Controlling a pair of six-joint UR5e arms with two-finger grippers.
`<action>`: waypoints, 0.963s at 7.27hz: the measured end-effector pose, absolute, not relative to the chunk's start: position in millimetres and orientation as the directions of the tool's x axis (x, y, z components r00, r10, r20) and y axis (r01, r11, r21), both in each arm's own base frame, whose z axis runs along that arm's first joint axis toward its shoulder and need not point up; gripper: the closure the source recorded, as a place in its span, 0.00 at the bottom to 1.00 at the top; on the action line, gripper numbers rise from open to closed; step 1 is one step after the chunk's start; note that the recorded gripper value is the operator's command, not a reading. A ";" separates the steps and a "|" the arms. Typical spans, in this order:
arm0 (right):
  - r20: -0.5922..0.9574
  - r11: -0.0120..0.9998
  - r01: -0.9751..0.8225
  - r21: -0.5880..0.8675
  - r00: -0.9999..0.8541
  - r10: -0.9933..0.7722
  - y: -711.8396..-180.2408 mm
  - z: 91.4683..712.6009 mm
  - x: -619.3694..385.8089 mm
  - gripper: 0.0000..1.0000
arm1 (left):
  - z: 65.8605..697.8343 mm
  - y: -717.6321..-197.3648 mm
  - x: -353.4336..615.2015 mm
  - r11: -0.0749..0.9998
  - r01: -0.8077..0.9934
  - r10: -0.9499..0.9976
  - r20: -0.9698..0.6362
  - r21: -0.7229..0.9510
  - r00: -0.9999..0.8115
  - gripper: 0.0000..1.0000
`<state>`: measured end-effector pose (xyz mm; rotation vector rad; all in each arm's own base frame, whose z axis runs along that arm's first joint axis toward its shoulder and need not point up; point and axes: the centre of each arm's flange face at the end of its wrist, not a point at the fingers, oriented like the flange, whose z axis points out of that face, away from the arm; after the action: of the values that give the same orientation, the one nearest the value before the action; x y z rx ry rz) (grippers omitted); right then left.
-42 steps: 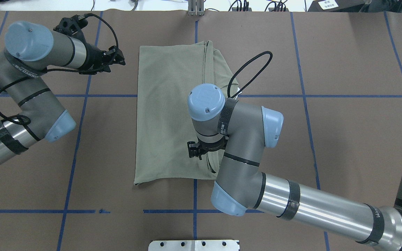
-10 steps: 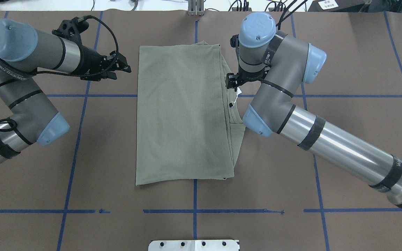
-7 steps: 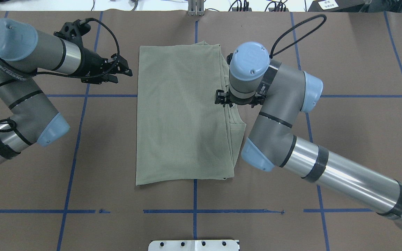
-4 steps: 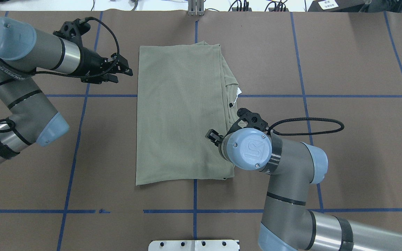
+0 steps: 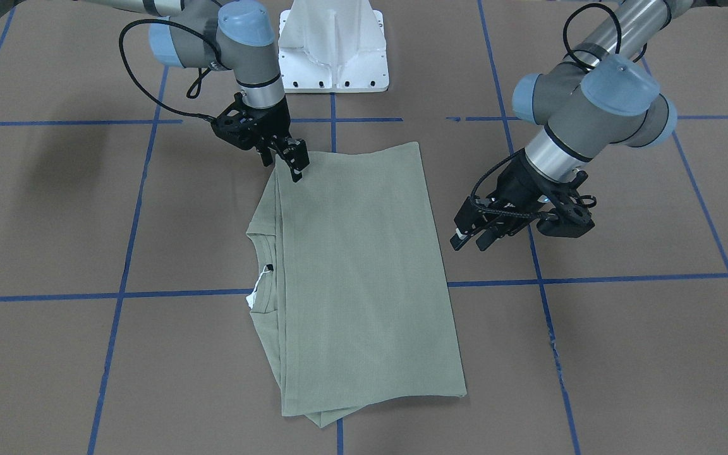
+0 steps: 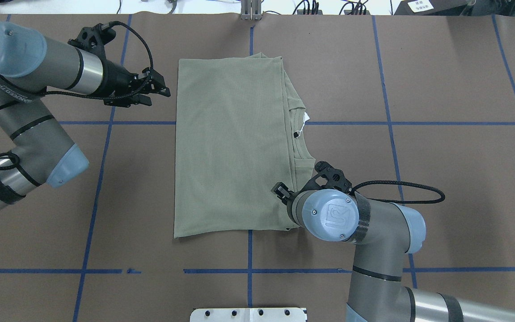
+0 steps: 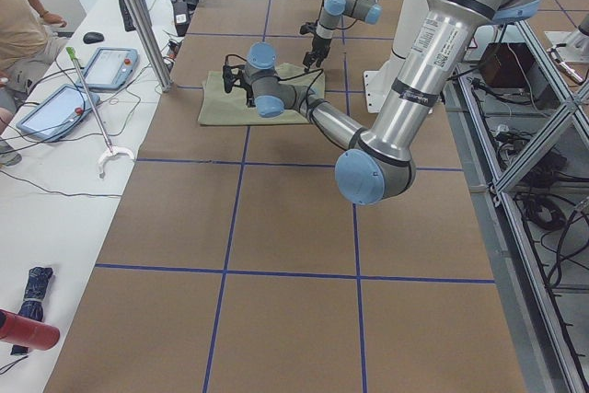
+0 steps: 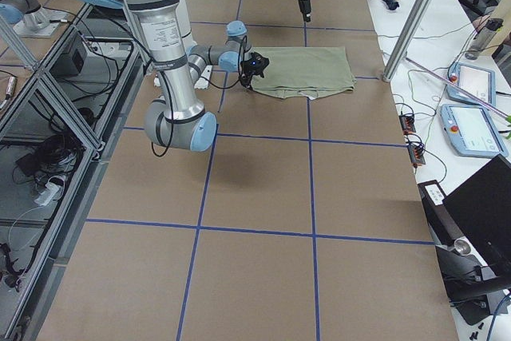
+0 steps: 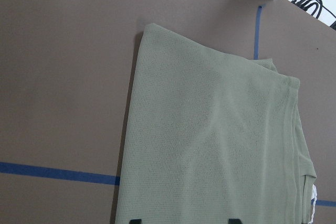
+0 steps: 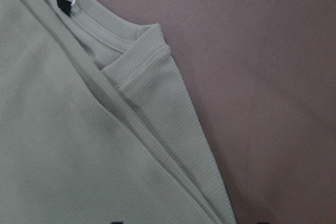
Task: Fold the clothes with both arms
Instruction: 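Move the right gripper to the near corner while the left gripper lowers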
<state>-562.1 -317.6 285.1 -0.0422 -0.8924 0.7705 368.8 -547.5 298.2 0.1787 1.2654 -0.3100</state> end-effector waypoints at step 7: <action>0.678 0.741 -0.573 -0.350 0.391 0.622 -310.5 285.2 -566.4 1.00 | 298.4 -547.4 367.3 0.944 0.328 -0.133 -0.955 -0.041 0.265 0.37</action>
<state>-566.4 -310.5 285.2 -0.0623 -0.8887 0.7596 367.3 -547.4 298.4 0.1778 1.2661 -0.3134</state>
